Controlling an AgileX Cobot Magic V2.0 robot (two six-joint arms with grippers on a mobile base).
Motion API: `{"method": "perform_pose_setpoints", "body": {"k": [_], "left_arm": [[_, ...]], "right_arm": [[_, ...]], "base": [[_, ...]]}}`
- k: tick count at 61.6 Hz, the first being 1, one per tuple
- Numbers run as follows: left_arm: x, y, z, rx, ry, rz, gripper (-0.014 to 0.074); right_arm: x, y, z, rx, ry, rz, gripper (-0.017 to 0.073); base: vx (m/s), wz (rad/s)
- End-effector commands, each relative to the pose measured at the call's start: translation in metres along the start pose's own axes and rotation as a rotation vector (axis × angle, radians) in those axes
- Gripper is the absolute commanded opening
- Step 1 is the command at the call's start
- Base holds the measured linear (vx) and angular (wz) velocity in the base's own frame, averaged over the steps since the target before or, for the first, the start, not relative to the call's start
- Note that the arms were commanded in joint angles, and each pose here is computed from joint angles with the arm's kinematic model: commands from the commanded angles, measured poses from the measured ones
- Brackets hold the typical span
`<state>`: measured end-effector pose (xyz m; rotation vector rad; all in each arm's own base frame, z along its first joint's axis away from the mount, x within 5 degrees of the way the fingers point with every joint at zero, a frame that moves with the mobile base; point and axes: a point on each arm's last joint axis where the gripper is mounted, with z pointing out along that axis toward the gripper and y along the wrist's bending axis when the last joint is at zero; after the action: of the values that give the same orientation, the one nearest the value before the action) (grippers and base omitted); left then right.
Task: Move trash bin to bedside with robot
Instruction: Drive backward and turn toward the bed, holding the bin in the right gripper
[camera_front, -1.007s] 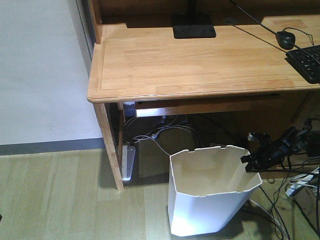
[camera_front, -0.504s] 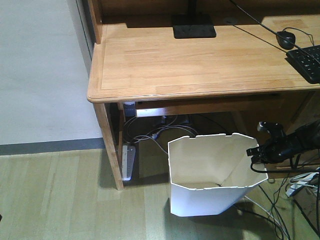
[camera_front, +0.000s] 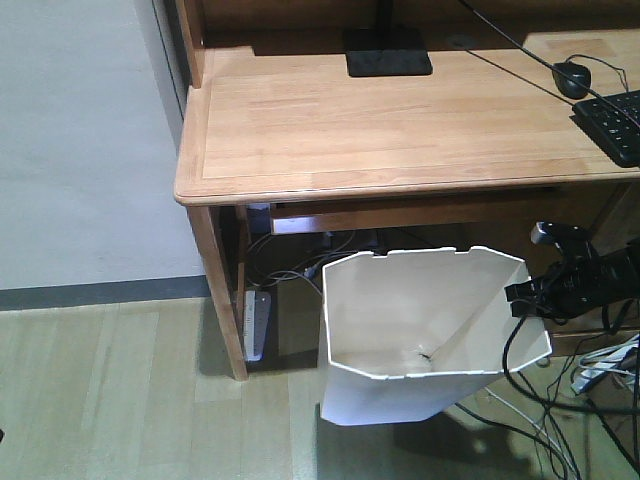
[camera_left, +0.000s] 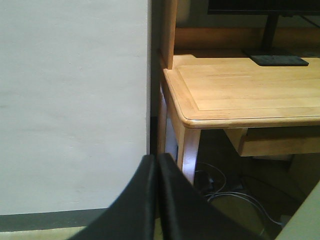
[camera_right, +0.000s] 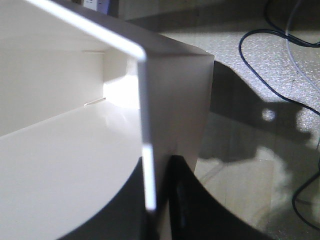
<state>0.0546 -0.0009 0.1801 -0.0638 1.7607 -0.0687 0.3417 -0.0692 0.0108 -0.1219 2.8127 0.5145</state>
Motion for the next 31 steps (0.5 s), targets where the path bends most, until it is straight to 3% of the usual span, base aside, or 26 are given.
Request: {"method": "perform_pose_setpoints", "body": {"k": [1,8,19,31], "left_arm": [[0.002,0.0,0.002,0.01,-0.056,-0.016,-0.0006],[0.002,0.0,0.002,0.01,-0.056,-0.016,-0.0006],[0.002,0.0,0.002,0.01,-0.056,-0.016,-0.0006],[0.002,0.0,0.002,0.01,-0.056,-0.016,-0.0006]], "right_arm": [[-0.018,0.028,-0.029,-0.133,-0.081,-0.005,-0.0004],[-0.018,0.037,-0.027,-0.164,-0.07,-0.019,-0.0004],[-0.02,0.042,-0.029,-0.223,-0.087,0.022,-0.0004],[-0.02,0.042,-0.029,-0.227,-0.086,0.021,-0.0004]], "base": [[0.0,0.0],[0.0,0.0],[0.0,0.0],[0.0,0.0]]}}
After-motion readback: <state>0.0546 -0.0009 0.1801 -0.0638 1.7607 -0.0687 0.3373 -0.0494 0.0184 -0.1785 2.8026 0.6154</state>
